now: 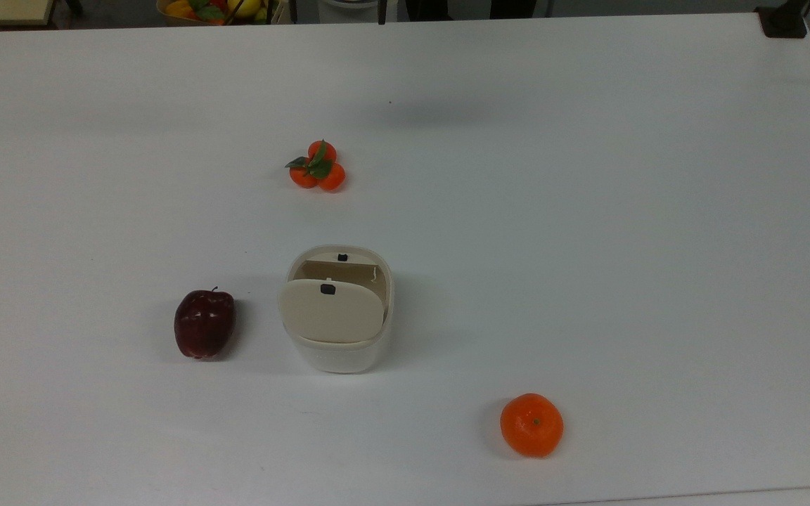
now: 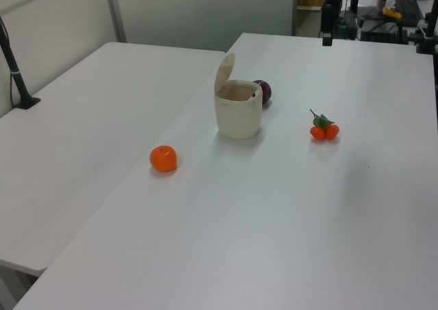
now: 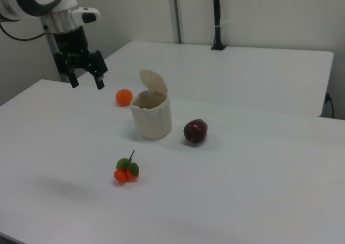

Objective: Close garbage bin

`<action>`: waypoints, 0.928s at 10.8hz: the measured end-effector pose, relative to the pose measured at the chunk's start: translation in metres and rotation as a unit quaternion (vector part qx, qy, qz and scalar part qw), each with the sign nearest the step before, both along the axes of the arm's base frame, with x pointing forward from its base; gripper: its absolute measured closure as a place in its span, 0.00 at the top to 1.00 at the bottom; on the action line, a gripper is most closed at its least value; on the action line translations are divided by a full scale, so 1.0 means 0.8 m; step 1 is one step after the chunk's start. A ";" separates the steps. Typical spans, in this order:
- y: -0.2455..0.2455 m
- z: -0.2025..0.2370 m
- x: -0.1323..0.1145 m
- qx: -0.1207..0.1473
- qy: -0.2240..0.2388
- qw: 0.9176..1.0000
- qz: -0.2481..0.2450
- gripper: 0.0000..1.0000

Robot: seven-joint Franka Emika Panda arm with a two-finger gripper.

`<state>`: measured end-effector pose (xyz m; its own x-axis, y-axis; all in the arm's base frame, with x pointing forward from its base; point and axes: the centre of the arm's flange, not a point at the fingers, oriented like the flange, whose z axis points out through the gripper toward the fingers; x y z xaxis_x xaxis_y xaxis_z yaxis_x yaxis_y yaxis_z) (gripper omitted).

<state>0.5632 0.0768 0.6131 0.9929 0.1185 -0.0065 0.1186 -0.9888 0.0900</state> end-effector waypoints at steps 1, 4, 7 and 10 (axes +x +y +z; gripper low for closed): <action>0.000 0.000 0.000 0.000 0.000 1.000 0.000 1.00; -0.005 0.000 0.001 0.000 0.000 1.000 -0.004 1.00; -0.005 0.000 0.001 0.000 0.000 1.000 -0.004 1.00; -0.005 0.000 0.001 0.000 0.000 1.000 -0.004 0.96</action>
<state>0.5637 0.0726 0.6131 0.9938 0.1109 -0.0064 0.1111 -0.9897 0.0902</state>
